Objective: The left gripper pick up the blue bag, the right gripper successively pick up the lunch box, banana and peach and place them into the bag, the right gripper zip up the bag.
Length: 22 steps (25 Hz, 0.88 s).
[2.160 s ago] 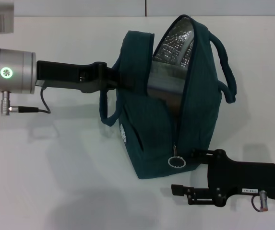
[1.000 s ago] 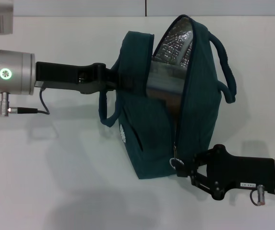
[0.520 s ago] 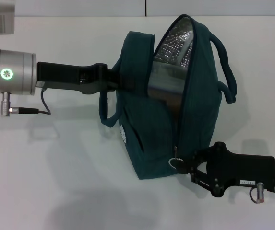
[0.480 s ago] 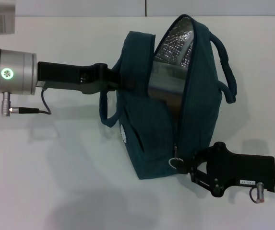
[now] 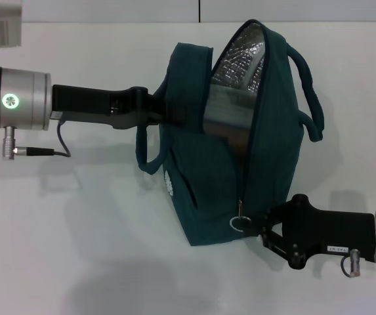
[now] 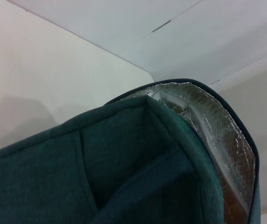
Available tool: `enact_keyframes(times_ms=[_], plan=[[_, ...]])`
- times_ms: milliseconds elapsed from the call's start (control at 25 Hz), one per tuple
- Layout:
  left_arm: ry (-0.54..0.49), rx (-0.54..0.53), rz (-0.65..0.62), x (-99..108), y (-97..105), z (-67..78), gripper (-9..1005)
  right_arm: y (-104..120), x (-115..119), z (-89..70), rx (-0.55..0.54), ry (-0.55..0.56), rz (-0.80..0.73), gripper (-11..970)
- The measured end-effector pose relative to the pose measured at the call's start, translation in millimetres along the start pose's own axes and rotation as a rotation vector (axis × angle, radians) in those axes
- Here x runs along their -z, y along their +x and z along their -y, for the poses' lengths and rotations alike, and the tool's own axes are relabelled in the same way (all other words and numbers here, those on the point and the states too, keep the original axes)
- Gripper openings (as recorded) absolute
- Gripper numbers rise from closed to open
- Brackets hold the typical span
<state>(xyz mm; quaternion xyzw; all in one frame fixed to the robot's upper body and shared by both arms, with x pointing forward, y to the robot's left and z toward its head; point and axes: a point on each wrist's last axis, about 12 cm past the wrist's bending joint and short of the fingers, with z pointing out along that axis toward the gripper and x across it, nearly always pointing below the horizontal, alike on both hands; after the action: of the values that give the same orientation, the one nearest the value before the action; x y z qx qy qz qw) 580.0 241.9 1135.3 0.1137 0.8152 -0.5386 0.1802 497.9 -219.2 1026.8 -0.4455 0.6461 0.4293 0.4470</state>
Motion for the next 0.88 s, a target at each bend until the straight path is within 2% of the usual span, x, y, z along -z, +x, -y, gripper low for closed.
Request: enact_keyframes(times_ms=[240, 440, 640, 880], plan=[[0.002, 0.0, 0.0, -0.4, 0.0, 0.3, 44, -0.7, 0.0, 0.3, 0.003, 0.0, 0.003, 13], [-0.002, 0.004, 0.007, 2.6, 2.1, -2.0, 44, 1.9, 8.3, -5.6, 0.004, 0.018, 0.046, 13], [-0.002, -0.027, 0.009, 2.8, 2.0, -1.9, 44, 3.9, 24.7, -14.4, 0.006, 0.073, 0.13, 14], [0.019, -0.096, 0.028, 2.0, 3.4, -0.8, 44, -0.8, 26.9, -13.7, 0.011, 0.087, 0.174, 14]])
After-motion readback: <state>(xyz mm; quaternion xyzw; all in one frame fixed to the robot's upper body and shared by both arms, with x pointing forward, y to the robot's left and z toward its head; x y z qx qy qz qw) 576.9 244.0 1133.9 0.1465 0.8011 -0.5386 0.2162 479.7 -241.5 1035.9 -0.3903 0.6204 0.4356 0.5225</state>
